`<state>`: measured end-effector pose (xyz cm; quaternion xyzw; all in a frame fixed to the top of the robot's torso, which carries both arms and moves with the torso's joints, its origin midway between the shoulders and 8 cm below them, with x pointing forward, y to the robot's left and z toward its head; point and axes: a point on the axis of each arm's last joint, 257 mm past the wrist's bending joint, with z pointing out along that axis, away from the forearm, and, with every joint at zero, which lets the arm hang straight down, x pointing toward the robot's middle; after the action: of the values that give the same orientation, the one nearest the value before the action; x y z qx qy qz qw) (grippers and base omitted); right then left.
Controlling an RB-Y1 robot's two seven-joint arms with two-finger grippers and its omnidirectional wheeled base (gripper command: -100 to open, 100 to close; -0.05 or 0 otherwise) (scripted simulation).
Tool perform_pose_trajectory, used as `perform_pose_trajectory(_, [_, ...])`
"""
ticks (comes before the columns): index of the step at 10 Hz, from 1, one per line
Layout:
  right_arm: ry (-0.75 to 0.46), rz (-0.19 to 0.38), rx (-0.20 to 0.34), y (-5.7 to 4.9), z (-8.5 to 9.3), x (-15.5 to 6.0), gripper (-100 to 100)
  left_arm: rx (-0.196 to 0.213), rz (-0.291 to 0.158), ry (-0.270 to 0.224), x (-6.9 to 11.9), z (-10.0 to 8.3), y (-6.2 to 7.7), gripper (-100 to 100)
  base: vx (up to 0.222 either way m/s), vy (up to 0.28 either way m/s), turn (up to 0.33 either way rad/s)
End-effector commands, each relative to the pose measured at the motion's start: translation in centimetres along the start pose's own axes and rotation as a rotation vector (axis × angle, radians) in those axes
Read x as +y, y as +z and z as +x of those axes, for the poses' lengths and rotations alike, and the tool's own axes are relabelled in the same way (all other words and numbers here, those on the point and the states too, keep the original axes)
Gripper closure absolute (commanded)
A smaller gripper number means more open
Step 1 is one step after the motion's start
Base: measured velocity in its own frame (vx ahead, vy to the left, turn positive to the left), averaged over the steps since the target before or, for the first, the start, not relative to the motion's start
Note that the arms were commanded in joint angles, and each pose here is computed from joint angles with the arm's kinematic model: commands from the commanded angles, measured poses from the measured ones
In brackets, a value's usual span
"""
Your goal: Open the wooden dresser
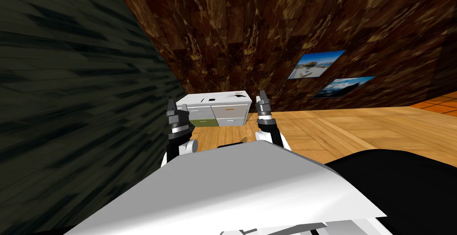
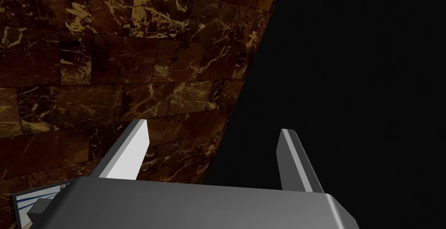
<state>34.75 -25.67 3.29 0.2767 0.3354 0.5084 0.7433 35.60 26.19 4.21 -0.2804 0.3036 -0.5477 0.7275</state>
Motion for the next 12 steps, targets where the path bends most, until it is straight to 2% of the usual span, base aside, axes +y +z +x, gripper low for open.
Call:
perform_pose_trajectory(1, [0.0,0.0,0.0,0.0,0.0,0.0,0,0.0,0.0,0.0,0.0,0.0,0.0,0,0.0,0.0,0.0])
perform_pose_trajectory(9, [0.0,0.0,0.0,0.0,0.0,0.0,0,0.0,0.0,0.0,0.0,0.0,0.0,0,0.0,0.0,0.0])
perform_pose_trajectory(10, [0.0,0.0,0.0,0.0,0.0,0.0,0,0.038,-0.003,0.015,0.4,0.6,-0.1,-100,0.017,-0.008,-0.008])
perform_pose_trajectory(12, [0.0,0.0,0.0,0.0,0.0,0.0,0,0.09,-0.014,0.036,1.5,1.4,-0.4,-100,0.034,-0.019,-0.018])
